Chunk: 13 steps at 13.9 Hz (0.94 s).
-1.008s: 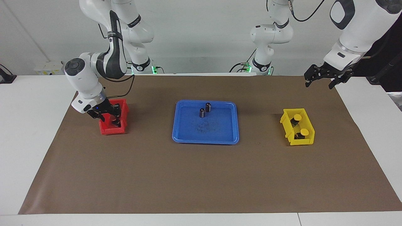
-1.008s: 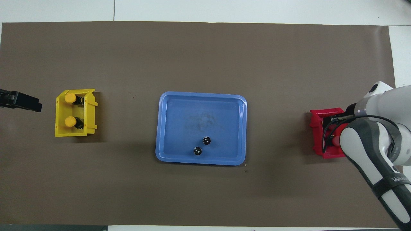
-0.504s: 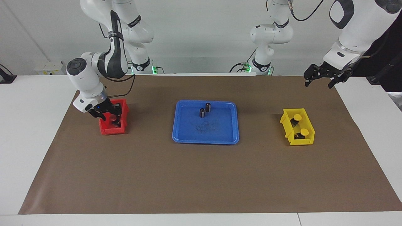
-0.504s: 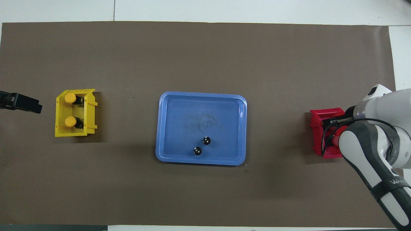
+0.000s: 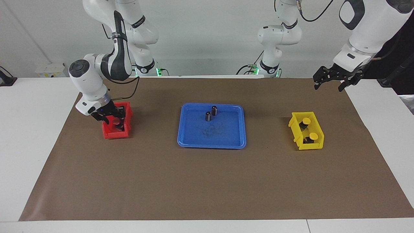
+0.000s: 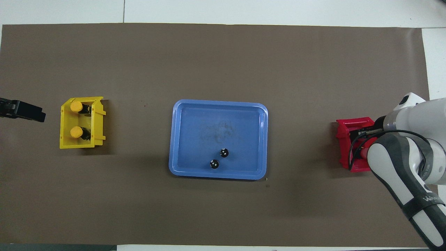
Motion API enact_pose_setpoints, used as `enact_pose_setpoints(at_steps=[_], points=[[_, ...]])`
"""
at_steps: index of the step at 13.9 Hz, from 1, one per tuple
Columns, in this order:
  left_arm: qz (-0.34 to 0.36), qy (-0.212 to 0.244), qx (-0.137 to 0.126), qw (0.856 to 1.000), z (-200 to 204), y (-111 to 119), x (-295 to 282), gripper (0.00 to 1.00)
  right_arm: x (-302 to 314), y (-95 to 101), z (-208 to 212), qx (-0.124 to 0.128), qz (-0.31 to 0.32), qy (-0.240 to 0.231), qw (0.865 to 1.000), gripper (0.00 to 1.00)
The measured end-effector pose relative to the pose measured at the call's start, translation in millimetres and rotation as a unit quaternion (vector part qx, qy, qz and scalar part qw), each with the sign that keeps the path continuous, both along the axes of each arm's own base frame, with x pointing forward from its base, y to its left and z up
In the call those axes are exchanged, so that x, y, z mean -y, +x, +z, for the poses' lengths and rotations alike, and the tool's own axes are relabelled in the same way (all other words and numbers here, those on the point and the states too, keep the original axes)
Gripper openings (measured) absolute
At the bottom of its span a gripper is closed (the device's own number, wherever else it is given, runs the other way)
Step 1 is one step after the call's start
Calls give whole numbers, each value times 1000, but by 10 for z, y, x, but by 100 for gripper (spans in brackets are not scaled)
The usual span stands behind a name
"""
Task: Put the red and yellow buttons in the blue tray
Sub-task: 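Close the right gripper on the red button and lift it, then carry the red button into the blue tray while the left gripper grasps a yellow button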
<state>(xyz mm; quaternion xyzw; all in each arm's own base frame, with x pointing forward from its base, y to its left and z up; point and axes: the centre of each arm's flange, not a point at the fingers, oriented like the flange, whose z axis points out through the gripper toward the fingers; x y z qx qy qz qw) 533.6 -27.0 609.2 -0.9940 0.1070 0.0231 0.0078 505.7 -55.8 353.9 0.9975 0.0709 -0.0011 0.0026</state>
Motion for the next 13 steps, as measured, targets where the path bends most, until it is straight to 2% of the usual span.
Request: enact_pose_setpoints(at_steps=[3,5,6,7,10,11,13], points=[[1,0,8,1000,13,18,1,100,-3,-5,-17,3,1,0,1000,66],[1,-1,14,1000,21,31,2,100,-7,-23,-44,0,1,0,1000,53],[1,-1,16,1000,23,34,2,100,-9,-29,-52,0,1,0,1000,53],[2,-1,17,1000,25,37,2,100,-13,-30,-55,-1,2,0,1000,42],[2,-1,26,1000,39,56,3,100,-76,10,3,0,11,0,1000,41],[2,-1,26,1000,38,57,3,100,-86,55,103,-11,16,1,1000,41],[2,-2,31,1000,-9,71,2,100,-67,244,565,-38,24,4,999,41]])
